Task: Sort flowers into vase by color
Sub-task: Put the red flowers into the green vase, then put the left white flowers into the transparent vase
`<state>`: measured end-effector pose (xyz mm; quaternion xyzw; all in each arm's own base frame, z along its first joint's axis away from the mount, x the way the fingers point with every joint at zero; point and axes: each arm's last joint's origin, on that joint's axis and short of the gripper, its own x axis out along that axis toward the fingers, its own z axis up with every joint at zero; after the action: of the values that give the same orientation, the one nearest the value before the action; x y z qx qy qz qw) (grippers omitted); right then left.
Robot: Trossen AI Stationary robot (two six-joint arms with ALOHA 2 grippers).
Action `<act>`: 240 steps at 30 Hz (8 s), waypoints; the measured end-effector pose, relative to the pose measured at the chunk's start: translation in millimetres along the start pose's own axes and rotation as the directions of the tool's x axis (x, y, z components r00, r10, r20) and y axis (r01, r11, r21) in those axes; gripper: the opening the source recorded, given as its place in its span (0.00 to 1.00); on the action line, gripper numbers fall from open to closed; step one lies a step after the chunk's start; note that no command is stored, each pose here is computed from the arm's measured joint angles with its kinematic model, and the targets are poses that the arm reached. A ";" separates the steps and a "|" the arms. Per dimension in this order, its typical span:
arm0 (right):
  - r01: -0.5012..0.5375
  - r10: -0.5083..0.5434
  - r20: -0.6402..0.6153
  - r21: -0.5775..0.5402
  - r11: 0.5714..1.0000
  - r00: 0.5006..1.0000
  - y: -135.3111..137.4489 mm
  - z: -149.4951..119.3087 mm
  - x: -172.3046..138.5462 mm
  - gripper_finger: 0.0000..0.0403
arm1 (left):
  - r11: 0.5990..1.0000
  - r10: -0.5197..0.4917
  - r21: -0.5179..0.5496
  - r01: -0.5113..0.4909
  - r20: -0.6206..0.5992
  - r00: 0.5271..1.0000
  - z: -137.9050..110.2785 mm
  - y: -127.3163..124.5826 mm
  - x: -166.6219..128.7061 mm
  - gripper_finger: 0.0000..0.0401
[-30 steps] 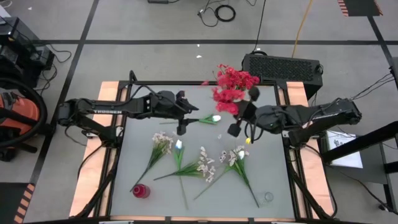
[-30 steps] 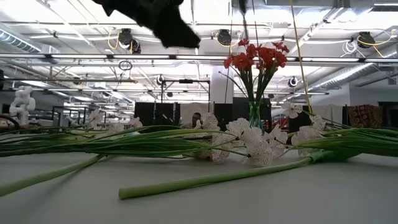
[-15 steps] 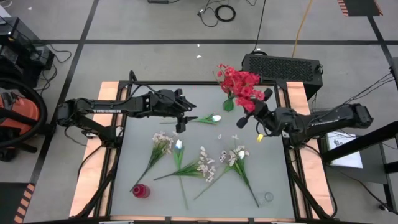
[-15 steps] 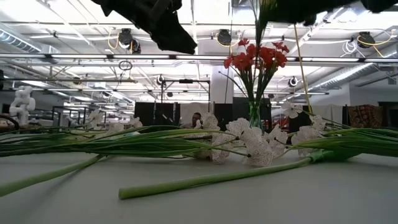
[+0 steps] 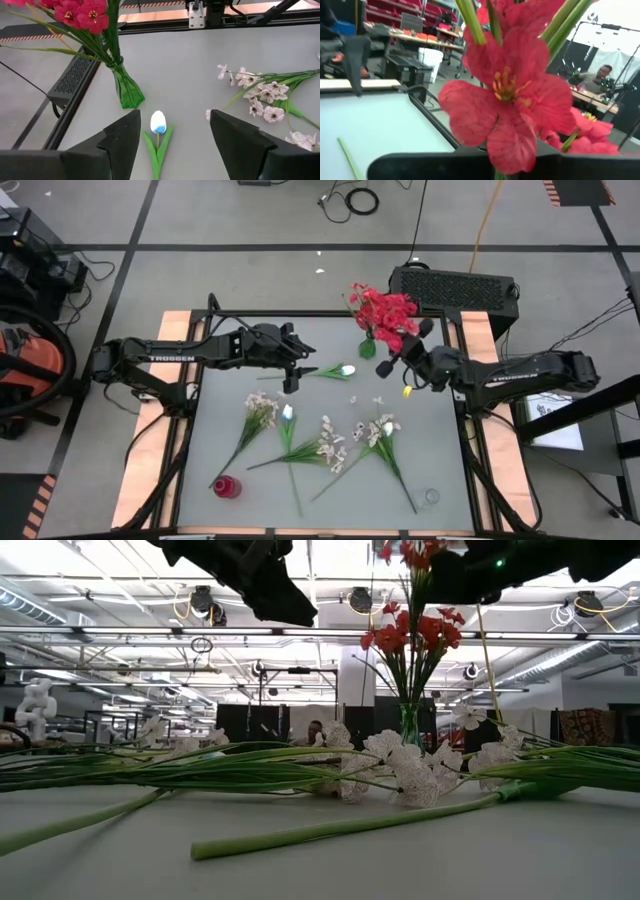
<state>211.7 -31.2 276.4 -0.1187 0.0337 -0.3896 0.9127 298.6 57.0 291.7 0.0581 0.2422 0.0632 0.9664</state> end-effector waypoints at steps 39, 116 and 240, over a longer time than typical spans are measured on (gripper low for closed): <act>0.096 -0.067 -0.166 0.178 0.979 0.984 -5.5 -29.7 24.0 0.02 | 1.000 -0.013 -0.007 0.013 -0.009 1.000 -0.8 -0.7 0.0 0.62; -0.030 0.331 -0.414 0.587 0.809 0.848 -55.2 -34.8 -53.5 0.61 | 0.984 0.173 -0.029 -0.177 -0.106 0.979 -11.1 1.4 13.7 0.62; -0.624 0.716 -0.062 0.442 0.645 0.696 110.7 109.6 -36.0 0.56 | 0.987 0.023 -0.133 0.087 0.661 0.750 85.7 -154.8 -27.7 0.03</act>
<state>281.4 89.6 354.7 0.1317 0.1036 -0.0311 0.9854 329.7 -106.8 357.5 -0.0028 -0.1196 0.0404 0.9920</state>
